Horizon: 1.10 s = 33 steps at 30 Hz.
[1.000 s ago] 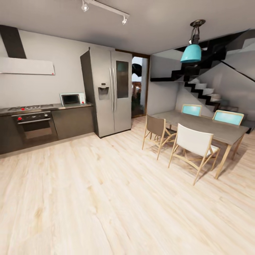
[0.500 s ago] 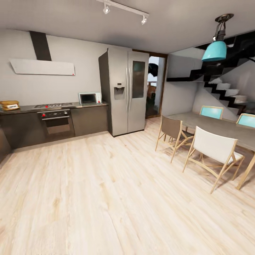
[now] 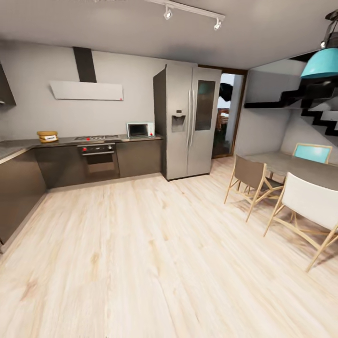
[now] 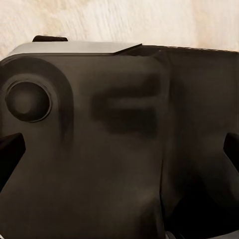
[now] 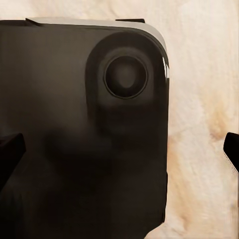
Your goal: In the kitchen, take the popcorn bag from the countertop, put it into the microwave, and heat it until the popcorn is cooked so the cooked popcorn ends up inside the bag.
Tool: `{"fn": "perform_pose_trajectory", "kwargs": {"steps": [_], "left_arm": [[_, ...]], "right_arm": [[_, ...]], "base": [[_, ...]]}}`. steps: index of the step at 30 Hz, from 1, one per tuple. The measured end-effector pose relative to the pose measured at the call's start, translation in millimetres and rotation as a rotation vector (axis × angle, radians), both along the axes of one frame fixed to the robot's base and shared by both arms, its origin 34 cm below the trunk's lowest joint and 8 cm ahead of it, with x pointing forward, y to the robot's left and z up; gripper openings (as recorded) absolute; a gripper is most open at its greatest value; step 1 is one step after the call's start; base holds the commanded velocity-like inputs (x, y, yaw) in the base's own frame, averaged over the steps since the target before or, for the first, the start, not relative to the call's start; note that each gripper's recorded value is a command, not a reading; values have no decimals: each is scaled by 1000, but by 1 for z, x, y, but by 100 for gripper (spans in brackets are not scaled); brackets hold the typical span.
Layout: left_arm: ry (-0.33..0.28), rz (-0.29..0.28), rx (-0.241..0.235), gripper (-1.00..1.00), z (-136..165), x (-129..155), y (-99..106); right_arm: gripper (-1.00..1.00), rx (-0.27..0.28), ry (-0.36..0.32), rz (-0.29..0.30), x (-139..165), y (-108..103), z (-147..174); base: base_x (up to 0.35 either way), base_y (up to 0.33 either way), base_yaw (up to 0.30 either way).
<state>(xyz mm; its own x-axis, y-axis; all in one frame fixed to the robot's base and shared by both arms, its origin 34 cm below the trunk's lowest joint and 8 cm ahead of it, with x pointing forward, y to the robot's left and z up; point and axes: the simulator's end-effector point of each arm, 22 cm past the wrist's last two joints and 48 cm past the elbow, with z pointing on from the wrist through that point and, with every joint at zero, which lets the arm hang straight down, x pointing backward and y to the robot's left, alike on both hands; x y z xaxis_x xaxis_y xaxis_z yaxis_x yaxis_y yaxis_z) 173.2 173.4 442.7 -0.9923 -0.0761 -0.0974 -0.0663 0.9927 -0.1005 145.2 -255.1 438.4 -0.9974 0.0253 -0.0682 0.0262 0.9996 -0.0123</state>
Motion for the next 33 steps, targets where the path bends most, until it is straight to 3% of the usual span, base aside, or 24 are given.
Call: {"fn": "perform_pose_trajectory", "kwargs": {"steps": [25, 33], "left_arm": [[-4, 1, 0, 100, 0, 2, 0], [-4, -2, -1, 100, 0, 2, 0]], "right_arm": [[100, 0, 0, 1, 0, 0, 0], [100, -1, 1, 1, 0, -1, 0]], "base": [[0, 0, 271], [0, 0, 33]]}}
